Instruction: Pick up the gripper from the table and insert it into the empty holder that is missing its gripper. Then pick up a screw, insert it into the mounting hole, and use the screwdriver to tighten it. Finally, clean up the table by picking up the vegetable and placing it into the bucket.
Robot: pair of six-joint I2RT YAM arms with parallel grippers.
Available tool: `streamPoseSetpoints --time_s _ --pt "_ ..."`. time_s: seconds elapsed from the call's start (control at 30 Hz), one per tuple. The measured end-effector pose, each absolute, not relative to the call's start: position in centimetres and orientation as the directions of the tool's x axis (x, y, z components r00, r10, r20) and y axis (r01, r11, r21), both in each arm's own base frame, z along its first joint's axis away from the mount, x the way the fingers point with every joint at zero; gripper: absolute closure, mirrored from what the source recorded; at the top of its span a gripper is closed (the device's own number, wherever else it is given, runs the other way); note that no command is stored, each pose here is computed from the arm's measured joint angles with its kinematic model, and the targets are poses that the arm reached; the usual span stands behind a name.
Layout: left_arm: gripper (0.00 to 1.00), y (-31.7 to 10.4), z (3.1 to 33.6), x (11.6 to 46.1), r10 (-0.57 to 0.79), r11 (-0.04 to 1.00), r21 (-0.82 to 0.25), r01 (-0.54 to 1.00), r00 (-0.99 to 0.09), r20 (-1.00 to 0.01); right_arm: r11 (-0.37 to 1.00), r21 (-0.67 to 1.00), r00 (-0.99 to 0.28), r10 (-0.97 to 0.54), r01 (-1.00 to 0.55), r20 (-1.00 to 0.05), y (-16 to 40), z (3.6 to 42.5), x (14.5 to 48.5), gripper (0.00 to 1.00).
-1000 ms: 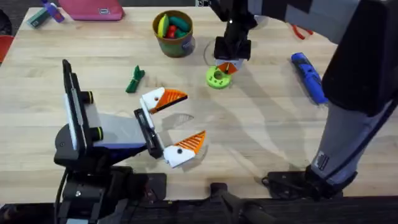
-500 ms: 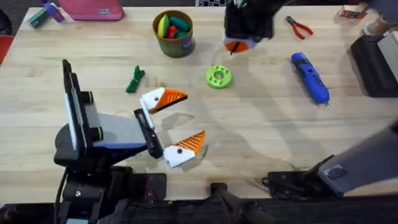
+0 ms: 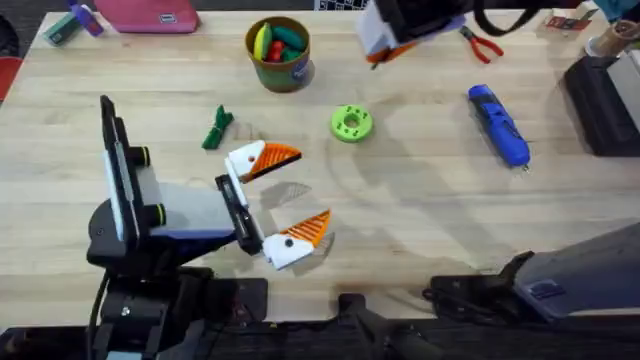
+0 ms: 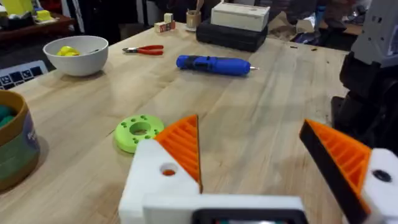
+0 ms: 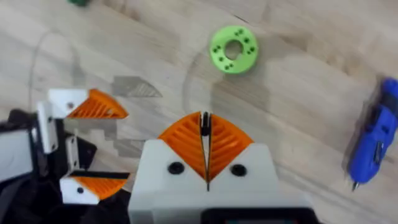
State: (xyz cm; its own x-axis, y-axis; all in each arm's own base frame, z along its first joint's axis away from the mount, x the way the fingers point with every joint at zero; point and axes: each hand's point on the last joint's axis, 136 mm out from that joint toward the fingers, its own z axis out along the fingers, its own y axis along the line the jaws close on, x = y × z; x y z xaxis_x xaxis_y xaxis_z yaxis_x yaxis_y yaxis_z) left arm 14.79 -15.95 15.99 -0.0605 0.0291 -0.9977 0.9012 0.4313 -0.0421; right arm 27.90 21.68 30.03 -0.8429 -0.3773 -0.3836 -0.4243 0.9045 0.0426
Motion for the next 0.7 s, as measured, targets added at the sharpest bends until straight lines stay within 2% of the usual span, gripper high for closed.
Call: streamPoseSetpoints --time_s 0.13,0.33,0.7 --pt "0.013 -16.0 16.0 14.8 0.029 0.431 -0.042 0.901 -0.061 -0.998 0.811 0.014 -0.739 -0.525 -0.584 -0.422 25.0 30.8 26.2 0.995" --pt "0.013 -16.0 16.0 14.8 0.029 0.431 -0.042 0.901 -0.061 -0.998 0.589 -0.041 -0.51 -0.73 -0.807 -0.455 29.9 30.9 23.0 0.995" --pt "0.014 -16.0 16.0 14.8 0.029 0.429 -0.043 0.902 -0.061 -0.998 0.243 -0.011 -0.211 -0.861 -0.97 -0.463 33.4 30.2 19.3 0.995"
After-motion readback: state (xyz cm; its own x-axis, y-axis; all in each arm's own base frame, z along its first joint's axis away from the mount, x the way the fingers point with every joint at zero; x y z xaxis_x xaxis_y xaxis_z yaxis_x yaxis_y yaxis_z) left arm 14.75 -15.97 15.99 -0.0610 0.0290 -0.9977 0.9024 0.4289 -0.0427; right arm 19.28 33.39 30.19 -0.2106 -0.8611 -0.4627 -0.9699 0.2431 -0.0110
